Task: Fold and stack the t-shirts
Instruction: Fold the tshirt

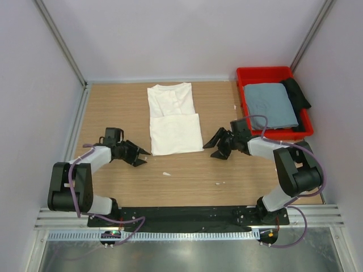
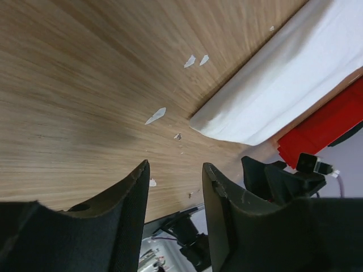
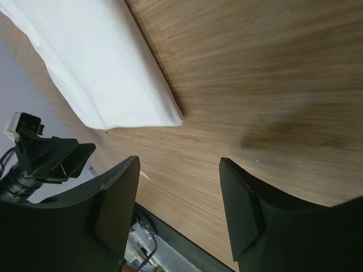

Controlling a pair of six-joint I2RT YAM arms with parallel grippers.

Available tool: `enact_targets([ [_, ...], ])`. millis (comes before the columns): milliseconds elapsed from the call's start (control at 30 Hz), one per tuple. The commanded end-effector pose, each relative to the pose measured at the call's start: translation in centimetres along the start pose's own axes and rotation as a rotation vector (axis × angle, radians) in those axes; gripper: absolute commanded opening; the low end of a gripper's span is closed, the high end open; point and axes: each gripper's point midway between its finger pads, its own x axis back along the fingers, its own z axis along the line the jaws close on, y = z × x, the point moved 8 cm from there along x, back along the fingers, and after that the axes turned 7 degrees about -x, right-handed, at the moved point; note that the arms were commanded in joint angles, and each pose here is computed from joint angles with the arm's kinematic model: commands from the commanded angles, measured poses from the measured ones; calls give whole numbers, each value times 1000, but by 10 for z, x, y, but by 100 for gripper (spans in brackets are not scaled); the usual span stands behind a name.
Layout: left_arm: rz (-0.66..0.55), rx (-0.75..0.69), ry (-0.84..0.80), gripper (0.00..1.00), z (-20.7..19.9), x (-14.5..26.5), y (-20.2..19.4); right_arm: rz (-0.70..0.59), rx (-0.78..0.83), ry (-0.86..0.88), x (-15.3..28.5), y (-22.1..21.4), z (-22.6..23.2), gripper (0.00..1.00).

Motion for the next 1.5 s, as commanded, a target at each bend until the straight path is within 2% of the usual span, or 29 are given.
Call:
enact_targets([
  [0,-73,89,-101,44,-17,-6,4,-155,-54,182,2,6,27,64],
  [100,-87,94,-81,45,-14,-13,-1,-171,-85,195,-2,0,16,60],
  [233,-138,170,-65,45,-3,-22,0,-215,-99,217,-6,-2,11,54],
  [533,-159,199,-83,45,-2,-40,-2,-172,-128,220,-31,-7,-1,51],
  [833,-177,294,-37,44,16,-46,-6,-184,-133,179,-30,-17,-2,46],
  [1467,-140,332,47,40,29,-63,-5,-186,-175,143,-46,-19,-10,46],
])
